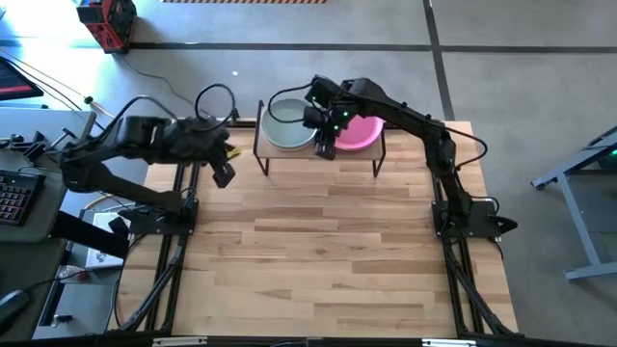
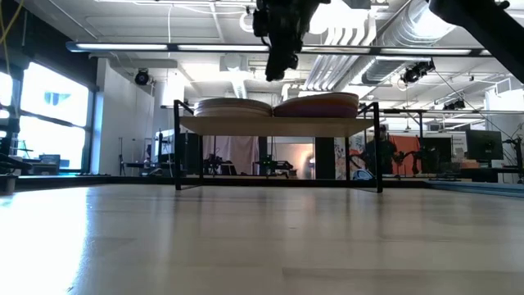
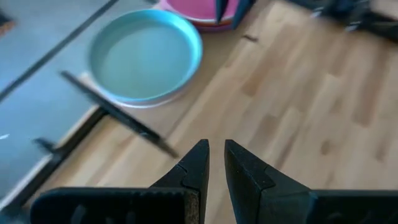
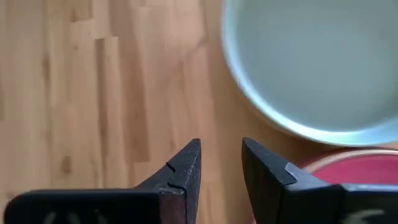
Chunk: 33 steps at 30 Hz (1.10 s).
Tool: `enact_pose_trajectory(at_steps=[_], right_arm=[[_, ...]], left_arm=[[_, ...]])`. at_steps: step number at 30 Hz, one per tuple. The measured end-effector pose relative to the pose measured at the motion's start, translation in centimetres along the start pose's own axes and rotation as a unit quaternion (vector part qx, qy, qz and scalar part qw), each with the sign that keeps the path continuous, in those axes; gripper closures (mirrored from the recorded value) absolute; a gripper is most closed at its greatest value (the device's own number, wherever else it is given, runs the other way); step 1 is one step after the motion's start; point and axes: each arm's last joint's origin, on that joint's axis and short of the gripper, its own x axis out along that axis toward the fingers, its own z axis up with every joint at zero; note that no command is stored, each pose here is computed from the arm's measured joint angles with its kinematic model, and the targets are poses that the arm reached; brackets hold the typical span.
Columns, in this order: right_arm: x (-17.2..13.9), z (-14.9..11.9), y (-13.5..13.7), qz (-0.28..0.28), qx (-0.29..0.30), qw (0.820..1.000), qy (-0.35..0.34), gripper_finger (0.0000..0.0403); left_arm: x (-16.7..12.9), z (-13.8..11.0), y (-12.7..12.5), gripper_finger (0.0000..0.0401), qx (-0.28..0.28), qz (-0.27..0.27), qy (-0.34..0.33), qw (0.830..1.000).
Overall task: Place and stack plates onto a shelf
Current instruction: Return to Home Position
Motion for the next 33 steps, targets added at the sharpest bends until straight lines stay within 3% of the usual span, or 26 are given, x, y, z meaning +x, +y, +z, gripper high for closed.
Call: enact_pose_trajectory(at_steps=[9, 20, 33], right_arm=[[0.5, 0.5, 3.3, 0.019, 0.015, 1.0, 0.008, 0.0309], [0.4, 1.0, 7.9, 0.012, 0.023, 1.0, 0.009, 0.0309], [-5.6, 0.2, 11.7, -0.033, 0.005, 0.997, -0.065, 0.0309]], left_arm=[[2.2, -6.5, 1.0, 0.0362, -0.004, -0.129, -0.064, 0.99], [5.9, -13.9, 2.3, 0.0362, -0.036, -0.185, -0.21, 0.959], [9.4, -19.7, 2.9, 0.0362, -0.044, -0.23, -0.301, 0.924]])
